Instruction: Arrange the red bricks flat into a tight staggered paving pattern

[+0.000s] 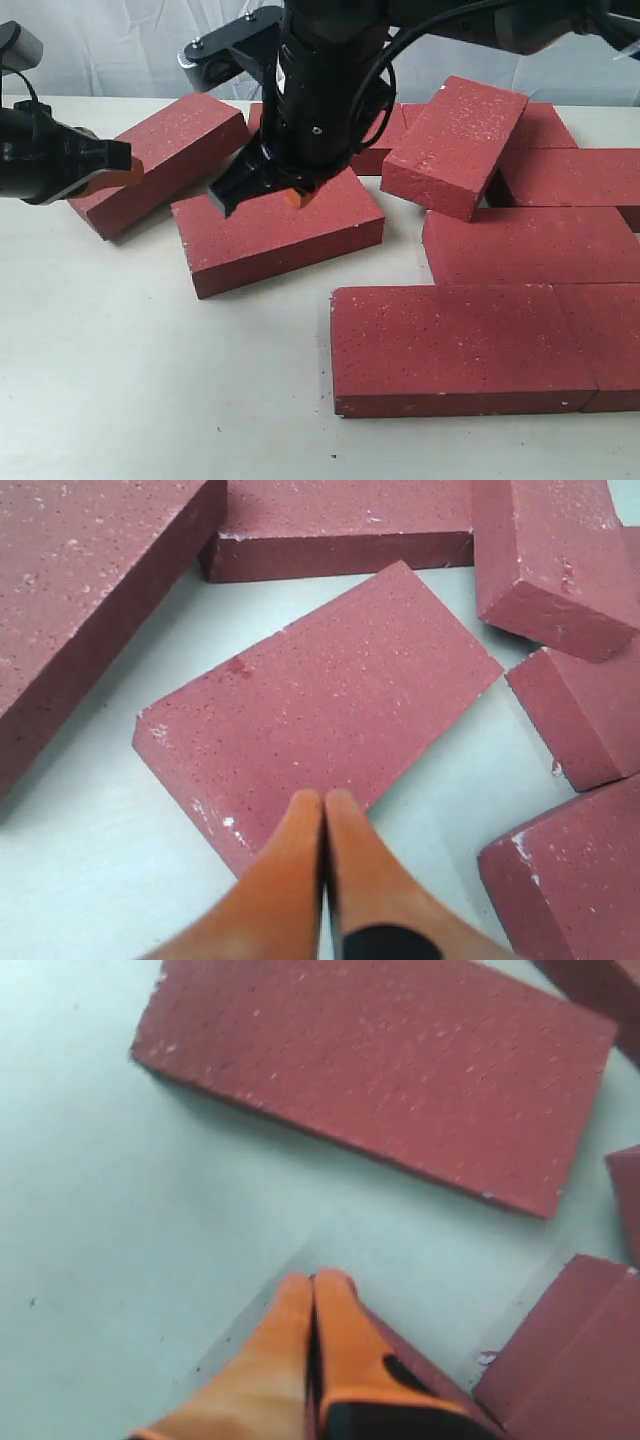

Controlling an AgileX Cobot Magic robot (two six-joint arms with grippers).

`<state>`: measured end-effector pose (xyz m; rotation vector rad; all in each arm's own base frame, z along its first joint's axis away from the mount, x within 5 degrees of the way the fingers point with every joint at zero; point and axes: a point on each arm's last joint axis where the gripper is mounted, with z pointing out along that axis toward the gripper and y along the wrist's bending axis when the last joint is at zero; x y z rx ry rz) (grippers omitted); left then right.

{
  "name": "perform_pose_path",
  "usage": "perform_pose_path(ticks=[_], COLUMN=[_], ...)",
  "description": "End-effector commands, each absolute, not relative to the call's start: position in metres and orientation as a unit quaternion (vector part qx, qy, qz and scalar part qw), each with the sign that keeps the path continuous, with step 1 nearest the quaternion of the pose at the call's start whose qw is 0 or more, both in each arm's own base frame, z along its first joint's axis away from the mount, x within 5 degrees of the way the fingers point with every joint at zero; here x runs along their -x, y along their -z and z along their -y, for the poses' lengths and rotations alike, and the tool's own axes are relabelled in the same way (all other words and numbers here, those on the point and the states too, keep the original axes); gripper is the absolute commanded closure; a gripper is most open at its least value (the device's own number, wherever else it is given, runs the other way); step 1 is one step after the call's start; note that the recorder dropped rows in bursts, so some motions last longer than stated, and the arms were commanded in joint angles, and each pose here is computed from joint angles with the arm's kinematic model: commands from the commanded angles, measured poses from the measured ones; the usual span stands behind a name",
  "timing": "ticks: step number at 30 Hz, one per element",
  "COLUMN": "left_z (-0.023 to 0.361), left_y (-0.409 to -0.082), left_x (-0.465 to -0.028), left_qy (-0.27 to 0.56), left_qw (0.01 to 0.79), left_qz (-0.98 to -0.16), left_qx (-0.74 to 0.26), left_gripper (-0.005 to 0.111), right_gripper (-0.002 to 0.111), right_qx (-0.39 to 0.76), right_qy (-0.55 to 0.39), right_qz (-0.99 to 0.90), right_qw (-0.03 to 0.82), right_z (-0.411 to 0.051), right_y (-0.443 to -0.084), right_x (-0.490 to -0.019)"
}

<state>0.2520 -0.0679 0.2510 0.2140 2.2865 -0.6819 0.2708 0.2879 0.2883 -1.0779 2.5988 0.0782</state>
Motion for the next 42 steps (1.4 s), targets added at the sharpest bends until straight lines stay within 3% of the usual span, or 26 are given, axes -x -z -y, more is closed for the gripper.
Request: perform_pose_path(ticks=[1, 15, 23, 28, 32, 37, 42], left_z=[0.071, 0.073, 0.073, 0.07, 0.063, 0.064, 0.07], left_y=[-0.25, -0.251, -0.25, -0.248, -0.243, -0.231, -0.183], left_x=[-0.249, -0.248, -0.246, -0.248, -0.249, -0.243, -0.268], left_qy=[0.274, 0.29, 0.288, 0.261, 0.217, 0.226, 0.226], left_qw=[0.353, 0.349, 0.342, 0.348, 0.342, 0.274, 0.191], left_qz=[-0.889, -0.886, -0.888, -0.893, -0.908, -0.928, -0.95], left_qx=[-0.095, -0.09, -0.105, -0.116, -0.106, -0.11, -0.098], left_gripper=[0.107, 0.107, 0.107, 0.107, 0.107, 0.107, 0.107], right_gripper=[0.109, 0.109, 0.109, 0.109, 0.109, 0.109, 0.109], right_qx=[0.426, 0.468, 0.409, 0.435, 0.422, 0.449, 0.47], right_qy=[-0.055, -0.016, -0.078, -0.081, -0.071, -0.143, -0.113], right_qz=[-0.897, -0.876, -0.904, -0.892, -0.901, -0.881, -0.875], right_qw=[0.106, 0.118, 0.098, 0.092, 0.073, 0.032, 0.004], right_z=[-0.285, -0.28, -0.258, -0.257, -0.25, -0.236, -0.23], right_y=[-0.29, -0.289, -0.289, -0.283, -0.266, -0.23, -0.196], right_x=[-0.259, -0.266, -0.288, -0.291, -0.306, -0.334, -0.347])
